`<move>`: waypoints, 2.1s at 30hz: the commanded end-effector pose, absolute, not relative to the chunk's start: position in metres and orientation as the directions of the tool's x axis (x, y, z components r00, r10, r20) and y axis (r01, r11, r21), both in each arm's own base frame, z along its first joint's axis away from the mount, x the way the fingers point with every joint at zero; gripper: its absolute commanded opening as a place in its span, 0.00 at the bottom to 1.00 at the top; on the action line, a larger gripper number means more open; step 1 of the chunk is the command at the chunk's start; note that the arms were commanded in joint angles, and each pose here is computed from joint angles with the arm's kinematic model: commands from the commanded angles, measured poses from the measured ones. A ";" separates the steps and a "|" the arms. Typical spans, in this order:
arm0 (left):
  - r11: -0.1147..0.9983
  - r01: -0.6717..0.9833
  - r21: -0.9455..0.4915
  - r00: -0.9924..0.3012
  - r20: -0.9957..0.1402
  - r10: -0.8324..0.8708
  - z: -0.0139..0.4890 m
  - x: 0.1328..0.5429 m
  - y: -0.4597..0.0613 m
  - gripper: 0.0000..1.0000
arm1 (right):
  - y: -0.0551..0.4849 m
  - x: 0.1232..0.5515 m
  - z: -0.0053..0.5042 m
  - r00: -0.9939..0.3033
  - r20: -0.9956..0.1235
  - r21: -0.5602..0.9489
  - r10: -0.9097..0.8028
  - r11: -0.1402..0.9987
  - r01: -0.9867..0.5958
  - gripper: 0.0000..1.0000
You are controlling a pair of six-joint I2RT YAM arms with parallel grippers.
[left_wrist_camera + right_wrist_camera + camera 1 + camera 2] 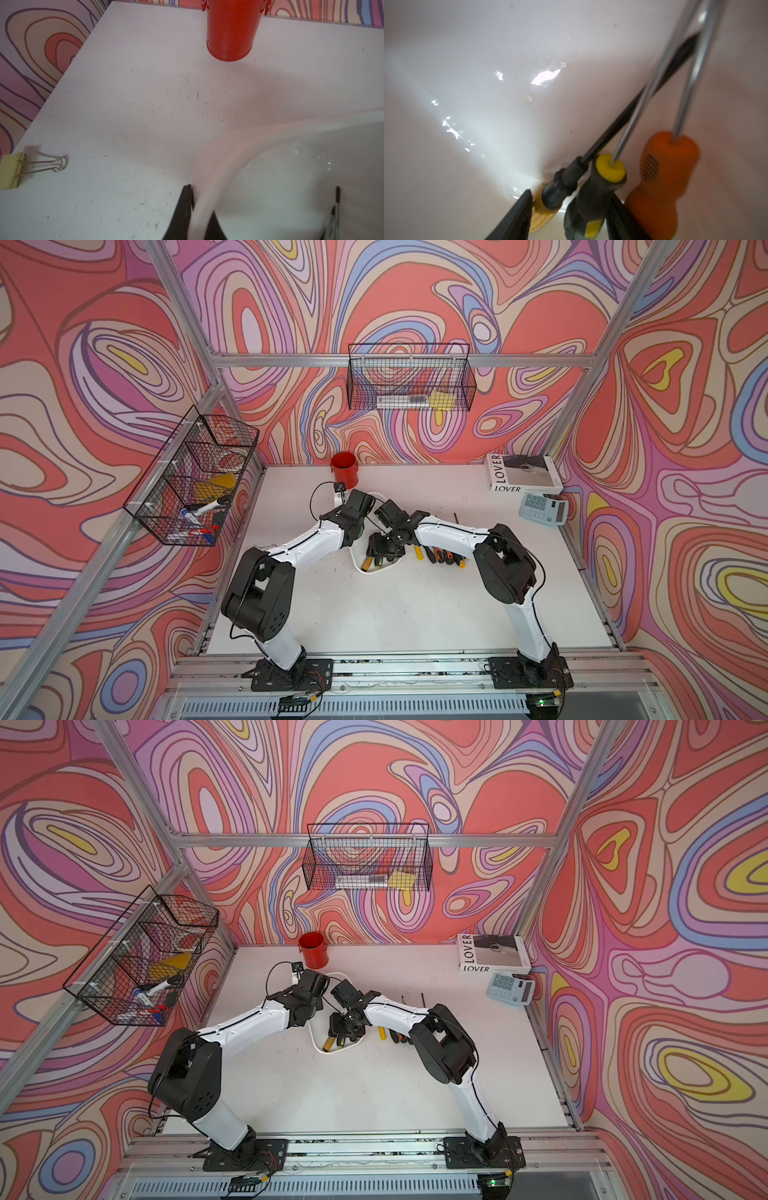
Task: Take out the screwdriver from the storage box
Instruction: Pick up the screwdriver from the storage box.
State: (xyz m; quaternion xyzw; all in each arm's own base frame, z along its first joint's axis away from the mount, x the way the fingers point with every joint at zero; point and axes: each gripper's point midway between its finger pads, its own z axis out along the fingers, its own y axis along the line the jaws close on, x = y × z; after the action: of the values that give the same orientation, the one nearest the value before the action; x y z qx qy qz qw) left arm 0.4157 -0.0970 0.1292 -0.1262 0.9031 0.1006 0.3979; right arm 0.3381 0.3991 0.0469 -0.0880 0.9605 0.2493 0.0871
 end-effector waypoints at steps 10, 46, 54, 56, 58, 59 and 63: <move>0.945 -0.303 0.120 -0.666 -0.736 -0.120 0.131 0.414 -0.094 0.00 | 0.373 0.330 0.016 -0.978 -0.150 0.322 -0.144 0.928 -0.186 0.20; 0.943 -0.308 0.129 -0.669 -0.733 -0.118 0.128 0.416 -0.094 0.00 | 0.374 0.354 0.108 -0.905 -0.404 0.347 -0.136 0.892 -0.289 0.00; 0.943 -0.306 0.134 -0.670 -0.734 -0.113 0.129 0.416 -0.094 0.00 | 0.352 0.363 0.150 -0.871 -0.478 0.317 -0.113 0.903 -0.291 0.00; 0.942 -0.307 0.137 -0.670 -0.734 -0.111 0.130 0.416 -0.093 0.00 | 0.337 0.366 0.152 -0.876 -0.470 0.291 -0.104 0.919 -0.265 0.00; 0.941 -0.308 0.138 -0.669 -0.735 -0.111 0.130 0.416 -0.093 0.00 | 0.319 0.369 0.150 -0.883 -0.459 0.266 -0.094 0.934 -0.238 0.00; 0.941 -0.308 0.139 -0.669 -0.735 -0.110 0.130 0.415 -0.093 0.00 | 0.312 0.371 0.150 -0.884 -0.459 0.256 -0.087 0.940 -0.225 0.00; 0.942 -0.306 0.137 -0.670 -0.734 -0.111 0.130 0.416 -0.094 0.00 | 0.288 0.373 0.134 -0.903 -0.421 0.227 -0.092 0.953 -0.203 0.00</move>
State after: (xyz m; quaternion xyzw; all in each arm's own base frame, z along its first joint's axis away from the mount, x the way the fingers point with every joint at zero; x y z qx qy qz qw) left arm 0.4146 -0.0968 0.1293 -0.1237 0.9045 0.1052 0.3944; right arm 0.3757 0.3094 0.1391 -0.0728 0.9601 0.1614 0.2163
